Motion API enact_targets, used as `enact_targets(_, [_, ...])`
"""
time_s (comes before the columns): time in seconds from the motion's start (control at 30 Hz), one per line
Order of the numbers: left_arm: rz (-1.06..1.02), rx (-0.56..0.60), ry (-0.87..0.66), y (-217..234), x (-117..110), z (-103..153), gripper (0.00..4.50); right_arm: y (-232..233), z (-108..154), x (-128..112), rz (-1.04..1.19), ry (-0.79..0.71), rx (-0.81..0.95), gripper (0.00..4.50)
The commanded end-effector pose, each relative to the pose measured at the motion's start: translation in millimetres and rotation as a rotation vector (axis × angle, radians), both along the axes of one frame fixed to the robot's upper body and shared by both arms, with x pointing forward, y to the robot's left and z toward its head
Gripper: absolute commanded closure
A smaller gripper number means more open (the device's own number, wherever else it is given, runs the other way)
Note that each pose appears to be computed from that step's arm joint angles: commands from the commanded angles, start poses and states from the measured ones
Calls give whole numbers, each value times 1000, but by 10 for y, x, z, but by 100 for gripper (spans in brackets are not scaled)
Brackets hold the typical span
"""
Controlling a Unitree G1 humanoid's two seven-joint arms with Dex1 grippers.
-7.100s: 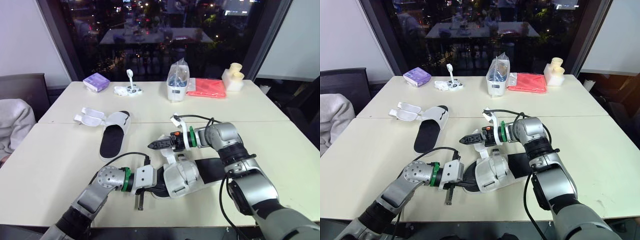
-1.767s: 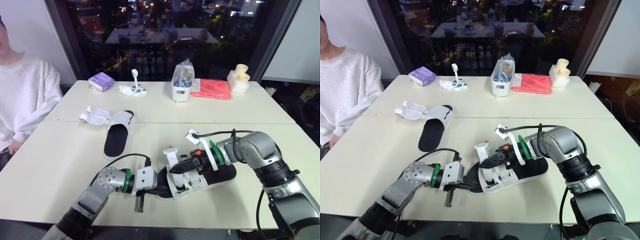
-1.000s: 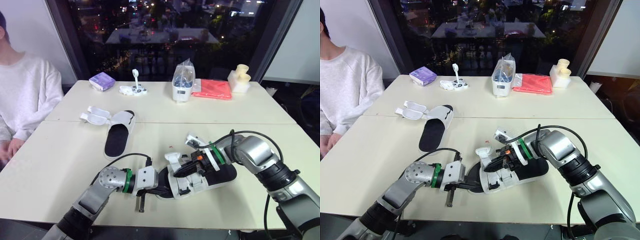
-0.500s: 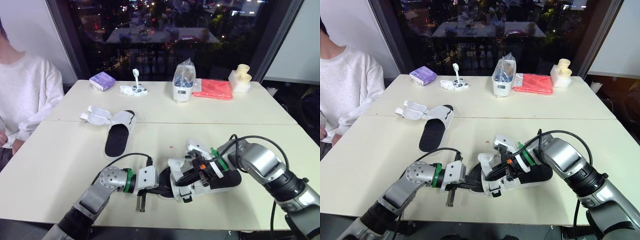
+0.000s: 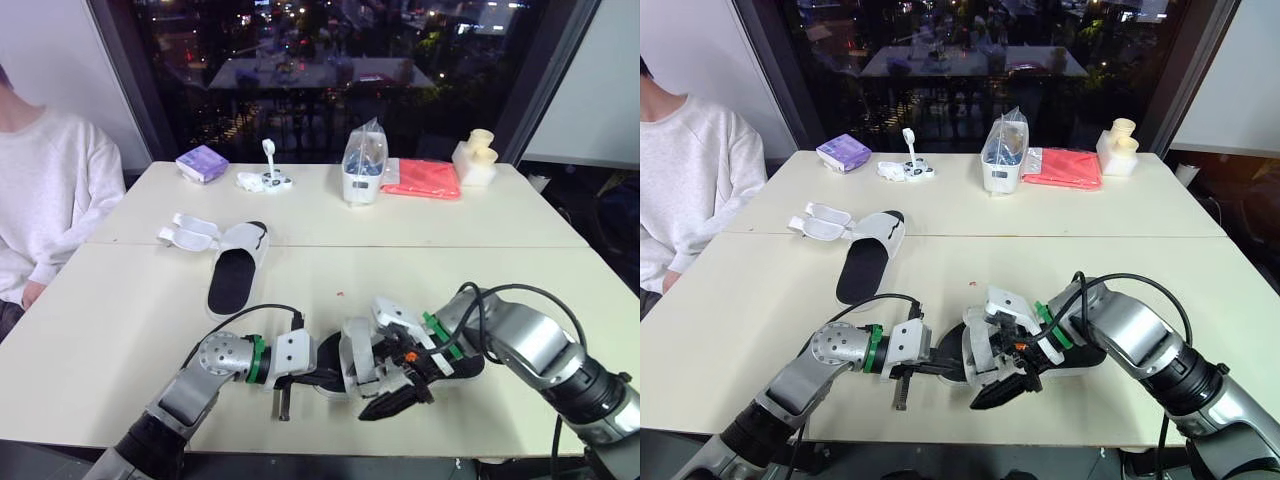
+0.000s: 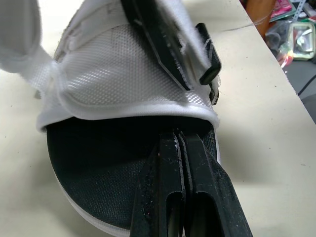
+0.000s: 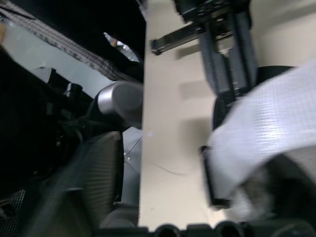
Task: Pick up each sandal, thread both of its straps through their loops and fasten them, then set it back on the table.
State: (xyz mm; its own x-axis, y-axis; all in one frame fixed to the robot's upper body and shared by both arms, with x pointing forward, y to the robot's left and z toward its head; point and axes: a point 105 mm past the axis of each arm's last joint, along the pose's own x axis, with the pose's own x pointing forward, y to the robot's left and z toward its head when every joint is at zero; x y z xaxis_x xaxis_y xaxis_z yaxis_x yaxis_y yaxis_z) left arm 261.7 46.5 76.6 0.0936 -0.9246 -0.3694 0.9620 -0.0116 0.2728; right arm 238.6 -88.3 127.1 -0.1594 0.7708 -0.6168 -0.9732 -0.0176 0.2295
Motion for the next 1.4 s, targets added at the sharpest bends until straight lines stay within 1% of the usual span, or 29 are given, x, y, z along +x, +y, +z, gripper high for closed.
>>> enact_targets(0.03, [2, 67, 54, 42, -53, -198, 450, -224, 157, 98, -108, -70, -33, 4])
enact_targets(0.27, [0, 67, 60, 50, -77, -209, 450, -491, 417, -42, -201, -92, -31, 4])
enact_targets(0.43, [-3, 66, 63, 53, -85, -214, 450, -545, 426, -172, -253, -67, -20, 4])
enact_targets(0.6, [-9, 68, 68, 61, -95, -218, 450, -554, 206, -332, -338, 8, 3, 4])
enact_targets(0.8, [-15, 74, 67, 67, -94, -221, 450, -467, -21, -373, -409, 35, 43, 4])
enact_targets(0.9, [-16, 75, 67, 69, -93, -221, 450, -436, -52, -379, -420, 42, 57, 4])
enact_targets(0.97, [-18, 79, 64, 74, -92, -222, 450, -399, -14, -370, -422, 13, 82, 4])
enact_targets(1.07, [-19, 80, 63, 76, -93, -226, 450, -432, 165, -233, -461, -95, 121, 4])
enact_targets(1.2, [-19, 79, 63, 75, -92, -226, 450, -476, 344, -192, -475, -134, 142, 4])
enact_targets(1.3, [-17, 76, 64, 75, -91, -225, 450, -480, 432, -305, -444, -121, 140, 4])
enact_targets(1.33, [-16, 75, 64, 75, -89, -225, 450, -475, 398, -392, -428, -89, 129, 4])
enact_targets(1.4, [-15, 74, 64, 74, -87, -225, 450, -470, 353, -491, -413, -48, 116, 4])
